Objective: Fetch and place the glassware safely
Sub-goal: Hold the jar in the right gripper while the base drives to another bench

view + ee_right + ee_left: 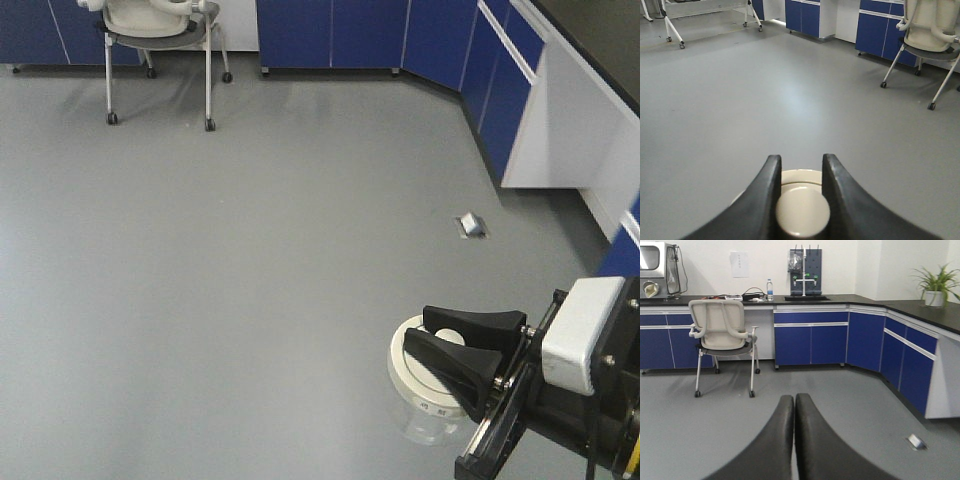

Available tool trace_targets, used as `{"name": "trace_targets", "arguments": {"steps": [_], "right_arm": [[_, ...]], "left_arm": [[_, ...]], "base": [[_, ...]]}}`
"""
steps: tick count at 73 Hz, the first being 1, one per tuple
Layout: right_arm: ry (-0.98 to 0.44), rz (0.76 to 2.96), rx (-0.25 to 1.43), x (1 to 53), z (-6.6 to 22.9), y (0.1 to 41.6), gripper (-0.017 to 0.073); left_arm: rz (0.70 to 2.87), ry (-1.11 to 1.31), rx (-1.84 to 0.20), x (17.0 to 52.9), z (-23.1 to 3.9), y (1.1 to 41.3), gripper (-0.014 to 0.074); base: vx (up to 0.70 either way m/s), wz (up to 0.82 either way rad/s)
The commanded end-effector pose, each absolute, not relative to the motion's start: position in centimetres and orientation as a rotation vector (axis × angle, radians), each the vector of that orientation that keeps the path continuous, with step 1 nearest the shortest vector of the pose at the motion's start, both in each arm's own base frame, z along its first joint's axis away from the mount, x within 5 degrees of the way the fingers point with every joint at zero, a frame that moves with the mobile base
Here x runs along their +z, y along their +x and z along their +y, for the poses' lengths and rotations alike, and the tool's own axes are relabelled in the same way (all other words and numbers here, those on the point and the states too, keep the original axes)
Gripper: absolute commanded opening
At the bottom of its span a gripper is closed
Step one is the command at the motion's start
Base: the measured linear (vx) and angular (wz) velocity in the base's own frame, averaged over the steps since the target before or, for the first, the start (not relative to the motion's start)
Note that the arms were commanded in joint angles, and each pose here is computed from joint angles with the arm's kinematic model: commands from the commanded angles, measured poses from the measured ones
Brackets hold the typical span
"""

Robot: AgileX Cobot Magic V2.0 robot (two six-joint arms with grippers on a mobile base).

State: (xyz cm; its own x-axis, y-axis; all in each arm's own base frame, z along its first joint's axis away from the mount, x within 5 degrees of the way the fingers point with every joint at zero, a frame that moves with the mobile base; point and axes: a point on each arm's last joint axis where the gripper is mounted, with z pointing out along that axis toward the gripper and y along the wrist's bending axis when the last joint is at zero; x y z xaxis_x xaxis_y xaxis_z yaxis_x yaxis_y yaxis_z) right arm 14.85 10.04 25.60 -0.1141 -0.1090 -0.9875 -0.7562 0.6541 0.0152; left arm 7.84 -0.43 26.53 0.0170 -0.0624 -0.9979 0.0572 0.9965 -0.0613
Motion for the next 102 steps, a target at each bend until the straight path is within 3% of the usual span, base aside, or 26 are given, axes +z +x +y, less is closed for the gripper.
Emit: {"name": "trace_targets", "arguments": {"steps": [1,102], "right_arm": [[-0.71,1.522,0.692,27.28,10.32,14.82,-0.0001],[-0.709,1.523,0.691,27.27,10.31,14.82,-0.0001]], "left_arm": [[1.468,0.007,-0.125,27.98,-0.66,7.87,-0.0007],[1.467,0.007,-0.125,27.98,-0.65,7.86,-0.0007]], "base": [[0.81,0.14],[0.74,0.0]]}}
